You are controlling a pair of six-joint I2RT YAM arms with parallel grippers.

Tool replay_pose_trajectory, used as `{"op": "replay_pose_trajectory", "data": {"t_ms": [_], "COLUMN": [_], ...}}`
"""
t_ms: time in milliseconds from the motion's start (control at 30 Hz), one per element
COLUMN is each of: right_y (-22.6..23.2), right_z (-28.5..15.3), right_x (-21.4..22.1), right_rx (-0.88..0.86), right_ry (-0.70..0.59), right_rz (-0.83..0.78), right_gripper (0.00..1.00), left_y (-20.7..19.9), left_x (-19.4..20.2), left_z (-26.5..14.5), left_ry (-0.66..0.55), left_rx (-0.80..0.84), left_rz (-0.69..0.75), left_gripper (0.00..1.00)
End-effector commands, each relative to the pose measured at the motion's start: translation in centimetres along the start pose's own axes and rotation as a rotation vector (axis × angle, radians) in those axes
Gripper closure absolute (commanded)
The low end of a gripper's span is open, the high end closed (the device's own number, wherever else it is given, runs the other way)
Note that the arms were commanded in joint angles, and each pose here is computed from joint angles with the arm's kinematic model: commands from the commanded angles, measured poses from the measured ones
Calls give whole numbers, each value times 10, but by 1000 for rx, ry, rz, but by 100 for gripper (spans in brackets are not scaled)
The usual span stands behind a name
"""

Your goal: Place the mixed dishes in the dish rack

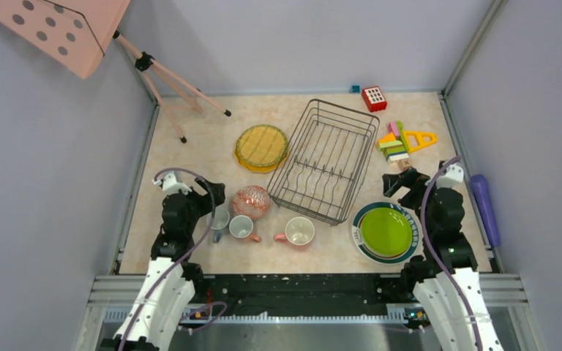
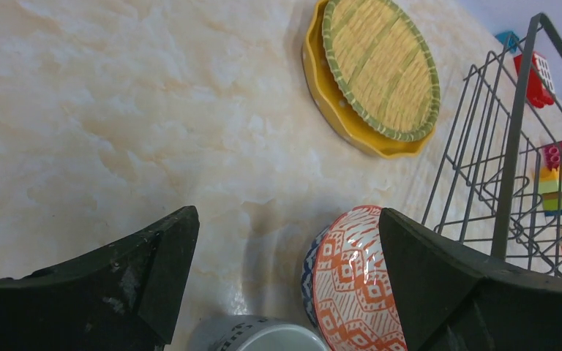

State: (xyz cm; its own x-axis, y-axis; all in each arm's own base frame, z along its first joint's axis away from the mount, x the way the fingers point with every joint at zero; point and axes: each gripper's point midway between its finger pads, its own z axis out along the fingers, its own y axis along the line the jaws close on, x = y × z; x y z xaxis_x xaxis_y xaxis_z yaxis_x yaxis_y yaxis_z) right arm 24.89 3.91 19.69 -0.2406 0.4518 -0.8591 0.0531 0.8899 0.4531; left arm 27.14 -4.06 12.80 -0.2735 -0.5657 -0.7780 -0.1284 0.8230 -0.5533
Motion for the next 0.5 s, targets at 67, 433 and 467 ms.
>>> {"op": "replay_pose_trajectory", "data": {"t_ms": [67,433,467], "right_y": [13,33,34], "right_z": [-4,-9,-9], "right_x": [-6,-15,-17], "right_rx": [-44,-133,-133], "right_ry": [11,5,1], "right_rz": [5,25,23], "right_gripper": [1,2,3], "left_y": [-25,-64,-69], "left_x": [-9,-18,-19], "left_z": [5,21,25], "left_ry": [-21,113,134], "left_rx": [116,172,176], "left_rz": [-11,-190,-203], "left_gripper": [2,14,14]}}
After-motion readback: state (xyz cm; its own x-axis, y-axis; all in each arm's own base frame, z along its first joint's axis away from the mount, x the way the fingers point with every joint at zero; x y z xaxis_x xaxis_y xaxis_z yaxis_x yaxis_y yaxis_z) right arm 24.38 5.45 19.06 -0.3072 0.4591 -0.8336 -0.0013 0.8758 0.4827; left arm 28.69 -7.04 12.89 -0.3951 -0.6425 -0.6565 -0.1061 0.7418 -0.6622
